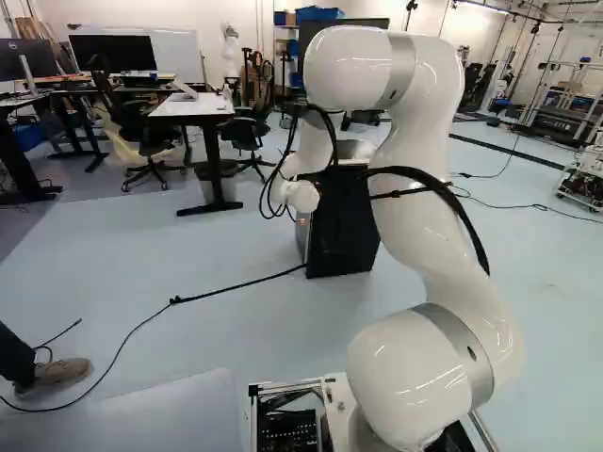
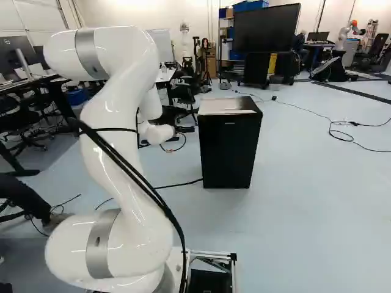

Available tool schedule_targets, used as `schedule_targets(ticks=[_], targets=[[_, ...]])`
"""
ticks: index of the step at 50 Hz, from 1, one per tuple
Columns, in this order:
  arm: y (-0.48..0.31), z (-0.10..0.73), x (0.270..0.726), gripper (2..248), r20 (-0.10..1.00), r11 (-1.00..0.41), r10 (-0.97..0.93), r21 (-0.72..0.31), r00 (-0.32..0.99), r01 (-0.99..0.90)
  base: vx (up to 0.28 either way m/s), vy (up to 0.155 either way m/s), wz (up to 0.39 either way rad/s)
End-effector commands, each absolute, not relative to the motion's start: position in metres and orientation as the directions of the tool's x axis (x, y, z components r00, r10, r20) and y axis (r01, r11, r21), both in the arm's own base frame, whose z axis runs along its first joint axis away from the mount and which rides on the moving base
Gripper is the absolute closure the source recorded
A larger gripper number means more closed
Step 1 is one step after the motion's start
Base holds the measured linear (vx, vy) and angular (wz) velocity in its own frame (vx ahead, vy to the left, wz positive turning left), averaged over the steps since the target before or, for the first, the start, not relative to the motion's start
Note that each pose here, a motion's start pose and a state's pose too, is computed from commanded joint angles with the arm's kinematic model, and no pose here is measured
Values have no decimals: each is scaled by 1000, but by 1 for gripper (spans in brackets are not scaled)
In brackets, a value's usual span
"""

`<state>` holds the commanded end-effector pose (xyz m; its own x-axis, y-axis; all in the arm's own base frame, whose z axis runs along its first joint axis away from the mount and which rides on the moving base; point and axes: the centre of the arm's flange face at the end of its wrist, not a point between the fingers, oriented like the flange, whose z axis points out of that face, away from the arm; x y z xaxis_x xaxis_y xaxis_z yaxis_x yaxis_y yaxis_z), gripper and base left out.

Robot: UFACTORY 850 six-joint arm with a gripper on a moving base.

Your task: Open the fridge door

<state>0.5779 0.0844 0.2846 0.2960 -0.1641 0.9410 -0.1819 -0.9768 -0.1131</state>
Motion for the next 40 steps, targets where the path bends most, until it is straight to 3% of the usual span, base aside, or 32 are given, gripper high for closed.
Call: schedule_targets(ticks=[40], targets=[[71,242,594,3,954,-917,-224,-137,201,-375,0,0,0]])
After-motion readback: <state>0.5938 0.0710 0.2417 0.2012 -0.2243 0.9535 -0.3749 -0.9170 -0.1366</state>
